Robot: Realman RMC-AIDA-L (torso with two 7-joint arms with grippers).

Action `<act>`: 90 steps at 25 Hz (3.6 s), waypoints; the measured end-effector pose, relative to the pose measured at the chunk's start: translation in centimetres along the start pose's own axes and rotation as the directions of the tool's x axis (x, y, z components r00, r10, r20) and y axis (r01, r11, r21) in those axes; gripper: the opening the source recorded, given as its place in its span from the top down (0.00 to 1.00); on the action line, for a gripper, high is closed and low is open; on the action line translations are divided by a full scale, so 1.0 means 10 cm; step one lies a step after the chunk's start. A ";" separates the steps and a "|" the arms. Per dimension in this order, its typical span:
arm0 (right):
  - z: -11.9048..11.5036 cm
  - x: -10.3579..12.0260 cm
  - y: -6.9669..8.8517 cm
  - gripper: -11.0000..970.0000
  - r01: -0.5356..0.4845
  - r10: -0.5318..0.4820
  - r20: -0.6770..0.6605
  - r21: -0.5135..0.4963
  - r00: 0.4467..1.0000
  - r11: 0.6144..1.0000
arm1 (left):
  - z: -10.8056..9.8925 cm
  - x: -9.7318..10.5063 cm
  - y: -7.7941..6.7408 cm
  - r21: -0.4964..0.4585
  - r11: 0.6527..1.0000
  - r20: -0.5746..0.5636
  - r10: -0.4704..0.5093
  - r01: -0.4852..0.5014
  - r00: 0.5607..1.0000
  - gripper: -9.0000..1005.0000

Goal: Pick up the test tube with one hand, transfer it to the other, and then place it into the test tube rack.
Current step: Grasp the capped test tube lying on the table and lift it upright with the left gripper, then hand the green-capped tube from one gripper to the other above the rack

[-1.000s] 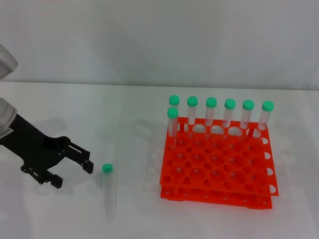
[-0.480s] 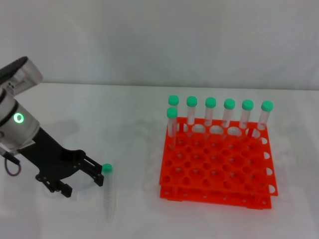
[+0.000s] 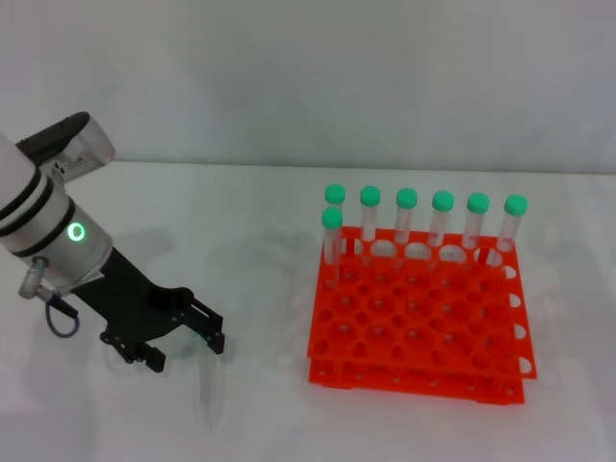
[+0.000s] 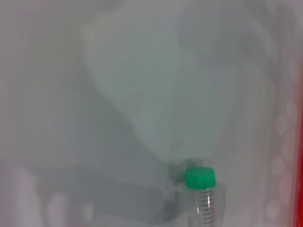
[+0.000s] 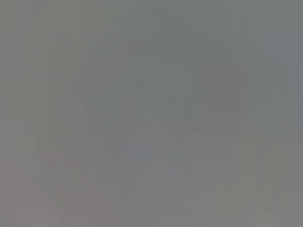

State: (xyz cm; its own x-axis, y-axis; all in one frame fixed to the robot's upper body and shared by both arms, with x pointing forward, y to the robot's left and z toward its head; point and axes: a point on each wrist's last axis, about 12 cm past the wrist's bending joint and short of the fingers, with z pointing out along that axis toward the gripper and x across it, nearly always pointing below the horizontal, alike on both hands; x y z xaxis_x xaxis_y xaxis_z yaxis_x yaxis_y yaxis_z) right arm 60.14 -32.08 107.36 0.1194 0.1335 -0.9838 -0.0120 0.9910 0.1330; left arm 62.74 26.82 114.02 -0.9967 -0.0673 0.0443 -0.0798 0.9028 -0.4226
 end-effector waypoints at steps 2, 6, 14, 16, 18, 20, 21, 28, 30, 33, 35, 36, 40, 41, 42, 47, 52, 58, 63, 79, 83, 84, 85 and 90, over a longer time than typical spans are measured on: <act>0.01 0.00 0.00 0.18 0.000 0.000 0.001 -0.001 1.000 1.000 | 0.02 -0.01 -0.02 0.001 1.000 0.003 0.002 -0.002 1.000 0.13; 0.02 -0.01 0.01 0.18 0.002 -0.002 0.003 -0.005 1.000 1.000 | 0.07 0.00 -0.04 0.001 1.000 0.001 0.006 -0.006 1.000 0.18; 0.04 -0.03 0.03 0.18 0.002 -0.002 0.007 -0.010 1.000 1.000 | 0.22 0.06 -0.09 -0.010 1.000 -0.024 0.021 -0.021 1.000 0.28; 0.04 -0.03 0.03 0.18 0.002 -0.002 0.008 -0.011 1.000 1.000 | 0.23 0.06 -0.08 -0.012 1.000 -0.028 0.018 -0.019 0.999 0.29; 0.04 -0.03 0.03 0.18 0.002 -0.001 0.008 -0.011 1.000 1.000 | 0.24 0.07 -0.08 -0.013 1.000 -0.030 0.016 -0.017 0.999 0.30; 0.04 -0.03 0.03 0.18 0.001 -0.001 0.008 -0.011 1.000 1.000 | 0.24 0.06 -0.07 -0.013 1.000 -0.029 0.016 -0.016 0.999 0.31; 0.04 -0.03 0.03 0.18 0.000 0.000 0.008 -0.011 1.000 1.000 | 0.24 0.06 -0.07 -0.014 1.000 -0.027 0.016 -0.017 1.000 0.31; 0.05 -0.03 0.04 0.18 -0.001 0.001 0.010 -0.011 1.000 1.000 | 0.25 0.06 -0.08 -0.014 1.000 -0.024 0.016 -0.016 1.000 0.33; 0.05 -0.03 0.04 0.18 -0.002 0.002 0.010 -0.011 1.000 1.000 | 0.26 0.06 -0.08 -0.015 1.000 -0.025 0.017 -0.017 1.000 0.36; 0.06 -0.03 0.04 0.18 -0.002 0.002 0.011 -0.011 1.000 1.000 | 0.28 0.07 -0.07 -0.019 1.000 -0.027 0.017 -0.017 0.999 0.44; 0.06 -0.04 0.04 0.18 -0.002 0.002 0.012 -0.010 1.000 1.000 | 0.30 0.08 -0.08 -0.023 1.000 -0.033 0.018 -0.019 0.999 0.47; 0.06 -0.04 0.04 0.18 -0.002 0.002 0.012 -0.010 1.000 1.000 | 0.30 0.08 -0.08 -0.026 0.999 -0.034 0.019 -0.020 0.999 0.47; 0.06 -0.04 0.04 0.18 -0.001 0.001 0.013 -0.009 1.000 1.000 | 0.31 0.07 -0.09 -0.027 0.999 -0.028 0.023 -0.023 0.999 0.47; 0.06 -0.04 0.03 0.18 -0.001 0.001 0.013 -0.009 1.000 1.000 | 0.31 0.06 -0.09 -0.027 0.999 -0.025 0.024 -0.025 0.999 0.47; 0.06 -0.04 0.03 0.18 0.000 0.000 0.013 -0.009 1.000 1.000 | 0.31 0.06 -0.09 -0.028 0.999 -0.023 0.025 -0.026 0.999 0.47; 0.06 -0.04 0.02 0.18 0.000 0.000 0.012 -0.007 1.000 1.000 | 0.32 0.05 -0.10 -0.024 0.999 -0.016 0.026 -0.027 1.000 0.48; 0.05 -0.04 0.02 0.18 -0.001 0.001 0.013 -0.004 1.000 1.000 | 0.33 0.06 -0.10 -0.014 1.000 -0.021 0.020 -0.020 1.000 0.58; 0.05 -0.04 0.02 0.18 -0.001 0.001 0.014 -0.003 1.000 1.000 | 0.37 0.09 -0.12 -0.008 1.000 -0.030 0.021 -0.021 0.999 0.64; 0.04 -0.04 0.01 0.18 -0.002 0.002 0.015 0.000 1.000 1.000 | 0.39 0.10 -0.12 -0.007 1.000 -0.035 0.018 -0.018 0.999 0.64; 0.00 -0.03 -0.04 0.18 0.001 -0.001 0.012 0.010 1.000 1.000 | 0.38 0.11 -0.06 -0.009 1.000 -0.041 0.024 -0.024 0.999 0.76; 0.00 -0.03 -0.04 0.18 0.001 -0.001 0.012 0.010 1.000 1.000 | 0.31 0.05 -0.07 -0.002 0.998 0.021 0.060 -0.060 0.998 0.79; 0.00 -0.03 -0.04 0.18 0.001 -0.001 0.012 0.010 1.000 1.000 | 0.29 0.03 -0.08 0.001 0.998 0.039 0.066 -0.066 0.997 0.79; 0.01 -0.03 -0.05 0.18 0.002 -0.002 0.012 0.010 1.000 1.000 | 0.26 0.00 -0.07 0.013 0.997 0.073 0.075 -0.076 0.995 0.80; 0.01 -0.03 -0.05 0.18 0.003 -0.003 0.013 0.011 1.000 1.000 | 0.18 -0.12 -0.03 0.066 0.989 0.218 0.116 -0.134 0.969 0.80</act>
State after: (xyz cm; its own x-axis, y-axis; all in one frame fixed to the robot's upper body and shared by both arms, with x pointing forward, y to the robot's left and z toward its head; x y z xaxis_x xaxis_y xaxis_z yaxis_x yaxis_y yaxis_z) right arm 60.17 -32.62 107.61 0.1322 0.1308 -0.9826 -0.0010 0.9913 0.1318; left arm 63.97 25.82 112.45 -0.9776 -0.0527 -0.2037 0.0537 0.8736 -0.4836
